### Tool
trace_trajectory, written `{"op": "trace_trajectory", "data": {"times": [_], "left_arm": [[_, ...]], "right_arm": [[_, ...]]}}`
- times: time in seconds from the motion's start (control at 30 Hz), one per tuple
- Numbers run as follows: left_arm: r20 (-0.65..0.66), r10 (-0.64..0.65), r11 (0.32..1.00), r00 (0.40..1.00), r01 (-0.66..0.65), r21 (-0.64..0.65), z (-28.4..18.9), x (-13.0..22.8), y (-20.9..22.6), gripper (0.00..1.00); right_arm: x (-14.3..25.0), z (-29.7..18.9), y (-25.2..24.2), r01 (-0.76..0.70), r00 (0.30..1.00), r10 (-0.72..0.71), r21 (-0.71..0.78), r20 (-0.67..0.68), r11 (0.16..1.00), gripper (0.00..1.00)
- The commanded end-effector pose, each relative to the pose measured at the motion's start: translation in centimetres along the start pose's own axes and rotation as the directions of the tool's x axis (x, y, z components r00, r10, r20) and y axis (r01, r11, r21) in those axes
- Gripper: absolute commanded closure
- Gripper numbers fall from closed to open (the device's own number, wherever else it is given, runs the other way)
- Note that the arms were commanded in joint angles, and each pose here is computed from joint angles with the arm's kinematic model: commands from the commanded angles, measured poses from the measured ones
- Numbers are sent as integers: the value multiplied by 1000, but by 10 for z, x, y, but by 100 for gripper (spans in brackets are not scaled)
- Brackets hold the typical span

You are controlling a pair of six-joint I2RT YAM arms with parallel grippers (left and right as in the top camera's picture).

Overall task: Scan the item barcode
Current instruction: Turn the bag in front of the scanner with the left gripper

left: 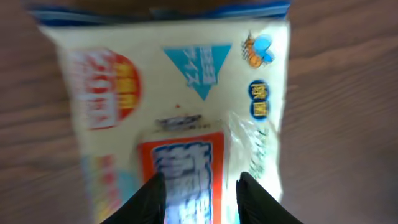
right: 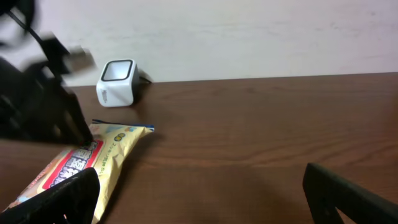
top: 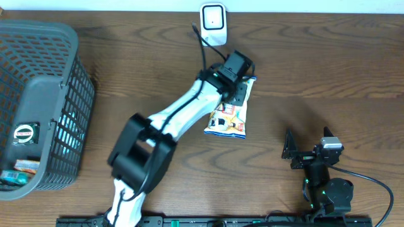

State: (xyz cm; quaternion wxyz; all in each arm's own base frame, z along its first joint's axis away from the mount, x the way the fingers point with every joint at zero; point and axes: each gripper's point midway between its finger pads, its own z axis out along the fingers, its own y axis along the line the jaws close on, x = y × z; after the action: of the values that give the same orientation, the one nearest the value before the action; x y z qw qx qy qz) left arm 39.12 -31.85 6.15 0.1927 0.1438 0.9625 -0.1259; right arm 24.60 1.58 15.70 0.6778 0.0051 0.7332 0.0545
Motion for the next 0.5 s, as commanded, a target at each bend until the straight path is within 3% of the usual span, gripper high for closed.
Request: {"op": "trace_trajectory", "data": {"times": [0.0,0.23,0.47], "left_arm": [[-43,-11,1000,999,11,6,36,14,3,64],[71,-36,999,997,35,14,61,-18,24,64],[211,-91,996,973,91,8,19,-83,67,64]], "right_arm": [[1,0,0,15,1000,-15,1,-1,1000,1],[1,0,0,15,1000,-15,1,-1,1000,1],[1,0,0,15,1000,-15,1,0,1000,1]]}}
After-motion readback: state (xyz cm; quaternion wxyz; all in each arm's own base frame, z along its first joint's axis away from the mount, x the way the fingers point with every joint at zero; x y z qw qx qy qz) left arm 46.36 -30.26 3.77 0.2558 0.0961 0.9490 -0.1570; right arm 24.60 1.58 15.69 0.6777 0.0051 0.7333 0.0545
